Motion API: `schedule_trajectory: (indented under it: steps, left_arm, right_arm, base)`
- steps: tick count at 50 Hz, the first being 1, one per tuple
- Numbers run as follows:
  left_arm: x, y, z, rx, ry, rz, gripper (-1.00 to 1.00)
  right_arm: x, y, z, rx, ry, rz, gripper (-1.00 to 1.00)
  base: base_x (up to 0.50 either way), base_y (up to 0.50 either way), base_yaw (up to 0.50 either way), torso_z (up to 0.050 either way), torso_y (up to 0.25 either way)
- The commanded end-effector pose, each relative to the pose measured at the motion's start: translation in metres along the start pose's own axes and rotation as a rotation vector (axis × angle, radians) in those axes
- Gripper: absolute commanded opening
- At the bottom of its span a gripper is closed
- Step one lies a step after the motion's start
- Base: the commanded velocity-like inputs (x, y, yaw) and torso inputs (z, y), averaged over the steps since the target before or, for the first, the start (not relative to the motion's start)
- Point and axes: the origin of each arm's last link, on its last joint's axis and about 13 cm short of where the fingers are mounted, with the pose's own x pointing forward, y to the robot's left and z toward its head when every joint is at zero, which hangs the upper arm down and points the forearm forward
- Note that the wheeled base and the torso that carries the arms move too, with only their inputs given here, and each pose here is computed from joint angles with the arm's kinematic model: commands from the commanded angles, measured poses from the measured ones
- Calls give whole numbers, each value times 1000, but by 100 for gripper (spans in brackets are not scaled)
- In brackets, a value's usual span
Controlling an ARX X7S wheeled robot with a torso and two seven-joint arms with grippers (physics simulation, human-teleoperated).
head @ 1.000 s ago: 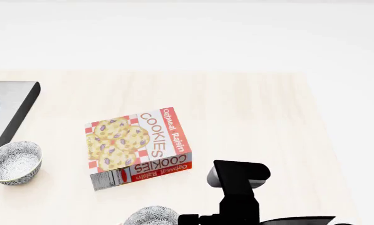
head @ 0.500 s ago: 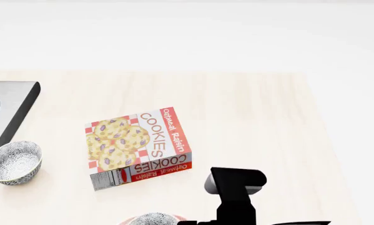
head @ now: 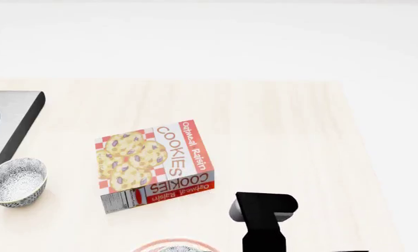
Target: Pick the akita bowl next to the plate and place it on the plate.
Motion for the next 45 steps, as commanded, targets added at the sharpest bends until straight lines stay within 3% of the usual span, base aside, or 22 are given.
schedule_trajectory:
  steps: [1, 22, 45]
  left_arm:
    - [0, 0, 0, 0, 0, 0, 100]
    - [1, 1, -2, -1, 1, 0, 100]
    - [1, 1, -3, -2, 3, 2, 100]
  right_arm:
    - [1, 0, 1, -3, -4, 4, 100]
    - [-19, 10, 6, -96, -32, -11, 100]
    - [-53, 22, 16, -159, -176, -41, 100]
  base:
    - [0, 0, 0, 0, 0]
    - [0, 0, 0, 0, 0]
    - [0, 0, 0, 0, 0]
